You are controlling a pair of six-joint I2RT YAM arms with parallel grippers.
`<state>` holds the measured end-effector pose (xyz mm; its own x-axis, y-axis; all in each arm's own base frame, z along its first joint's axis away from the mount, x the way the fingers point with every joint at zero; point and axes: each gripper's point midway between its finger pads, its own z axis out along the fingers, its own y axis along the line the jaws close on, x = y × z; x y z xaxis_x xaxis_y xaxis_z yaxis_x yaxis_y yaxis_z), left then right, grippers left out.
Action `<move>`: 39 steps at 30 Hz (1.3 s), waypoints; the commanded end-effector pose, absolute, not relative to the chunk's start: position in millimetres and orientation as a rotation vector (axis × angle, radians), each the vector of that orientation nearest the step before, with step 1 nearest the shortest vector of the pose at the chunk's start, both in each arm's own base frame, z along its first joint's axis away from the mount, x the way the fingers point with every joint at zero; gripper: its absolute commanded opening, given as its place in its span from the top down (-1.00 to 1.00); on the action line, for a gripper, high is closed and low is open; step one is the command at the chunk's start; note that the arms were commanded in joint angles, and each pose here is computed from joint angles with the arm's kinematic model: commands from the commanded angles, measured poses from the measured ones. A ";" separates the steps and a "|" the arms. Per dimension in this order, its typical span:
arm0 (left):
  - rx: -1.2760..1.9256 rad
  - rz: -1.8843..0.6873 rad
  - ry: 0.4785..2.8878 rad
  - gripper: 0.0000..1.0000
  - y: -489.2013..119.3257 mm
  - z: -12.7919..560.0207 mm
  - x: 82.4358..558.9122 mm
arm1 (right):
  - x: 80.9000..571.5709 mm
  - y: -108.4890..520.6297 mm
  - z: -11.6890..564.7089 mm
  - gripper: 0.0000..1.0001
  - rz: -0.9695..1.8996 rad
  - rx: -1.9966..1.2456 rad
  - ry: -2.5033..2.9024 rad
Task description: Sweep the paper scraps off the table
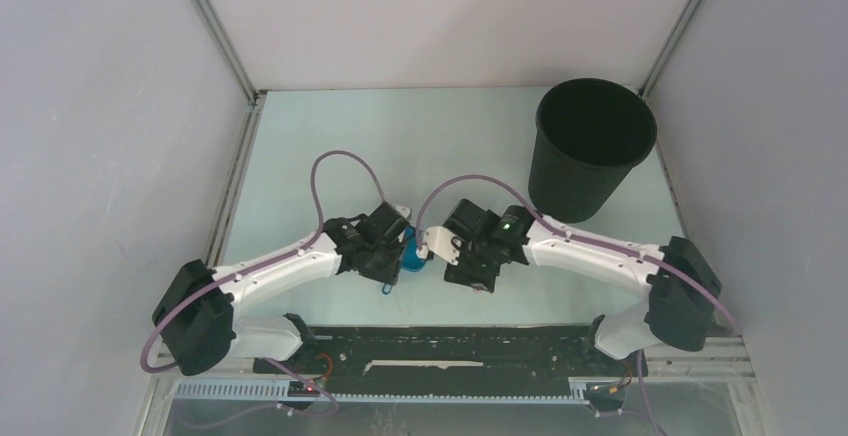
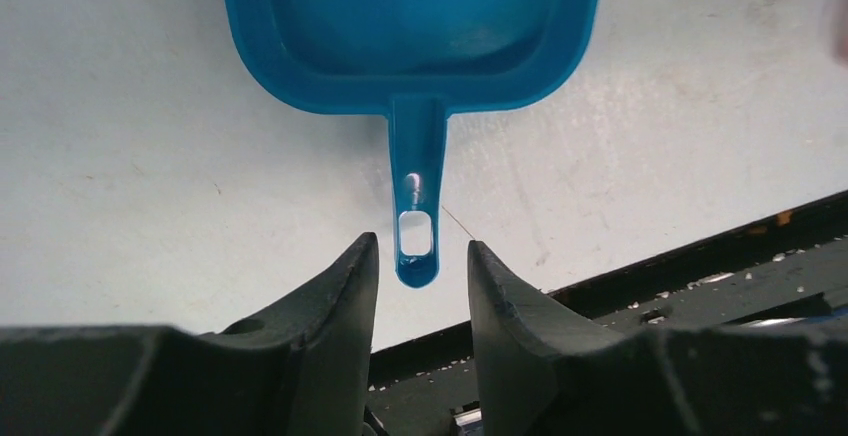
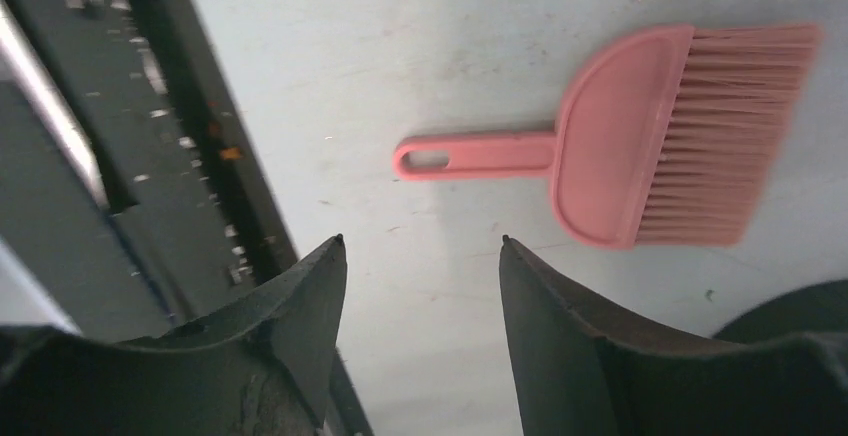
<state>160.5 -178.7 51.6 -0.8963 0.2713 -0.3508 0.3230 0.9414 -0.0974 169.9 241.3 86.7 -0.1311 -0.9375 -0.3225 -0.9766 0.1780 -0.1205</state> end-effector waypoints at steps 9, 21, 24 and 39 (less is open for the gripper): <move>0.519 -0.133 2.479 0.08 -171.2 135.8 220.4 | 193.8 227.2 185.6 -0.41 0.687 -1.360 2.092; 0.304 -0.292 1.840 -1.00 -169.6 267.4 266.8 | 257.6 185.2 238.0 -0.99 0.961 -0.734 1.928; 0.233 -0.268 1.757 -1.00 -148.9 266.6 261.4 | 262.7 182.1 228.0 -0.99 0.929 -0.688 1.932; 0.200 -0.204 1.807 -1.00 -140.5 244.4 265.6 | 261.2 180.7 216.3 -0.99 0.914 -0.758 1.936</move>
<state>259.2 -140.3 224.6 -0.2781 0.0629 -0.9585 0.2593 0.9657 -0.0119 259.0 179.4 206.8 -0.5147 -0.1516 -0.8439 -0.7397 0.5761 0.3477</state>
